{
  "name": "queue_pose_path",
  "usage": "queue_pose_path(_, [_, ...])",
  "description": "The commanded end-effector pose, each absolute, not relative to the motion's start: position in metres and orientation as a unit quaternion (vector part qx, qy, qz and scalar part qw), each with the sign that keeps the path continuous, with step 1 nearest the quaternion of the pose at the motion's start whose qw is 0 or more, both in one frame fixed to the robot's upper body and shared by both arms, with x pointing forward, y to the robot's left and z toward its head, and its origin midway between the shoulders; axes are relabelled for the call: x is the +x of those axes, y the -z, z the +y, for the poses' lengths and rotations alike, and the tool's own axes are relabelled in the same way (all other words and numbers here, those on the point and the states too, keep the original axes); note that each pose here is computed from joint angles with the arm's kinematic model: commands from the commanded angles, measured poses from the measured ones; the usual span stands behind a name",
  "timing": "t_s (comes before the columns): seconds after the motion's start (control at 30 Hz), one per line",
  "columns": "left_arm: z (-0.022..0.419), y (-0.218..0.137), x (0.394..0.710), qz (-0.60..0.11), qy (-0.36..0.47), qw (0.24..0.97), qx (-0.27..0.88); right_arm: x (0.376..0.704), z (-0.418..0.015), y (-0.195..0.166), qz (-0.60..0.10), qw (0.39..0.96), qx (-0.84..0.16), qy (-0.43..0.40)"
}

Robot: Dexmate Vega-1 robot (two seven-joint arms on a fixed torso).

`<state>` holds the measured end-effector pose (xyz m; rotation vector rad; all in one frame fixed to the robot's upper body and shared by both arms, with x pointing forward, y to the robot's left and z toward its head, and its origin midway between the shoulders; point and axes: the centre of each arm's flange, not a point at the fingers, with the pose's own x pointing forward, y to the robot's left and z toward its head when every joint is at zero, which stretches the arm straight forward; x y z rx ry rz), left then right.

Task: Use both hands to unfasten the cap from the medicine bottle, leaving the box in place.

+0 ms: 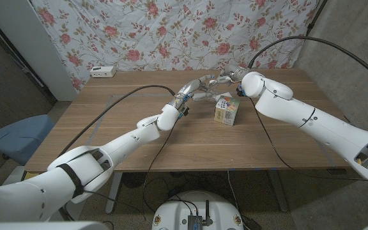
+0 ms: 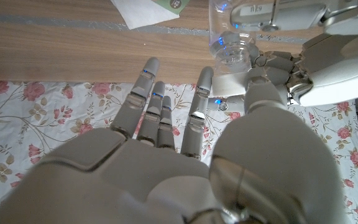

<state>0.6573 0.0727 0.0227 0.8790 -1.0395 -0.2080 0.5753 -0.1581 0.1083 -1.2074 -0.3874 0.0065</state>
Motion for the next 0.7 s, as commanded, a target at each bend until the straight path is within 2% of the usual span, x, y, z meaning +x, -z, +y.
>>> queue_pose_path(0.03, [0.074, -0.023, 0.657, -0.481, 0.094, 0.771, 0.405, 0.572, -0.159, -0.109, -0.186, 0.808, -0.559, 0.002])
queue_pose_path(0.7, [0.090, -0.020, 0.646, -0.480, 0.074, 0.771, 0.412, 0.565, -0.164, -0.110, -0.196, 0.810, -0.553, 0.021])
